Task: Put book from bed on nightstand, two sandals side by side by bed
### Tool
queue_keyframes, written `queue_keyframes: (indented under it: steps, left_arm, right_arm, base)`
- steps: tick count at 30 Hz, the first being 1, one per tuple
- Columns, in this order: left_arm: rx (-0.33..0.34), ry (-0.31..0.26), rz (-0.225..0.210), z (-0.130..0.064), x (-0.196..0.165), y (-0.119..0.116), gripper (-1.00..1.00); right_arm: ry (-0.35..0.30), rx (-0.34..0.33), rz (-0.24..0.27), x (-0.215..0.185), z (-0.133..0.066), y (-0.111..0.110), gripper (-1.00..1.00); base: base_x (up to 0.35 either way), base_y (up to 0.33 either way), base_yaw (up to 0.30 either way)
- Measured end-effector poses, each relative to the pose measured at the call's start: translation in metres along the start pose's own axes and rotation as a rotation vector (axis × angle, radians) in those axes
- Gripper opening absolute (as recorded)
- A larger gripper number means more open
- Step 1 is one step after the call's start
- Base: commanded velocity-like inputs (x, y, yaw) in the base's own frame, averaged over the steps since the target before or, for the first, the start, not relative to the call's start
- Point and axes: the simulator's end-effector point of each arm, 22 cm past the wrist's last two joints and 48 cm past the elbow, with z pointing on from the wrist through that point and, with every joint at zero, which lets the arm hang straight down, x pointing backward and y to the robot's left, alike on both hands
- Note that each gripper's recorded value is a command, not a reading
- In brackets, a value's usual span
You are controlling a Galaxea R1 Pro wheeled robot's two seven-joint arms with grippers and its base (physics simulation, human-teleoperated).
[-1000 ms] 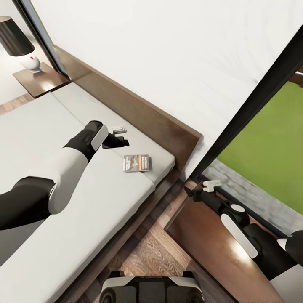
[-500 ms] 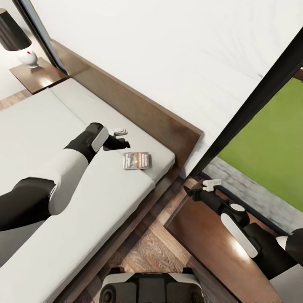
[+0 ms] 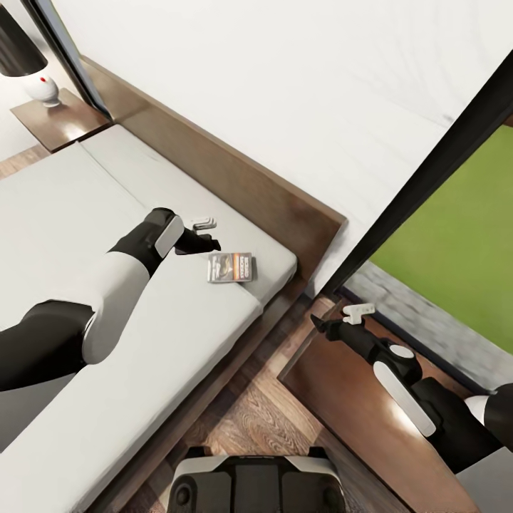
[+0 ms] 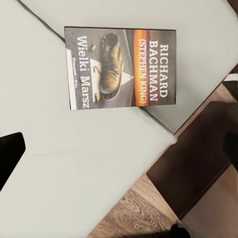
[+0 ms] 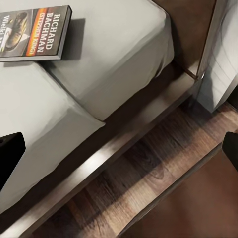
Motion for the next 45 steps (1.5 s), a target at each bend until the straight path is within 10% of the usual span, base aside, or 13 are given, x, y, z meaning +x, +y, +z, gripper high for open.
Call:
queue_keyframes:
  steps: [45]
  left_arm:
    - [-0.003,-0.01,-0.012,0.029,0.011,0.007,1.0]
  right_arm:
    - [0.03,0.001,0.014,0.02,0.009,-0.004,1.0]
  base:
    - [0.0,0.0,0.0]
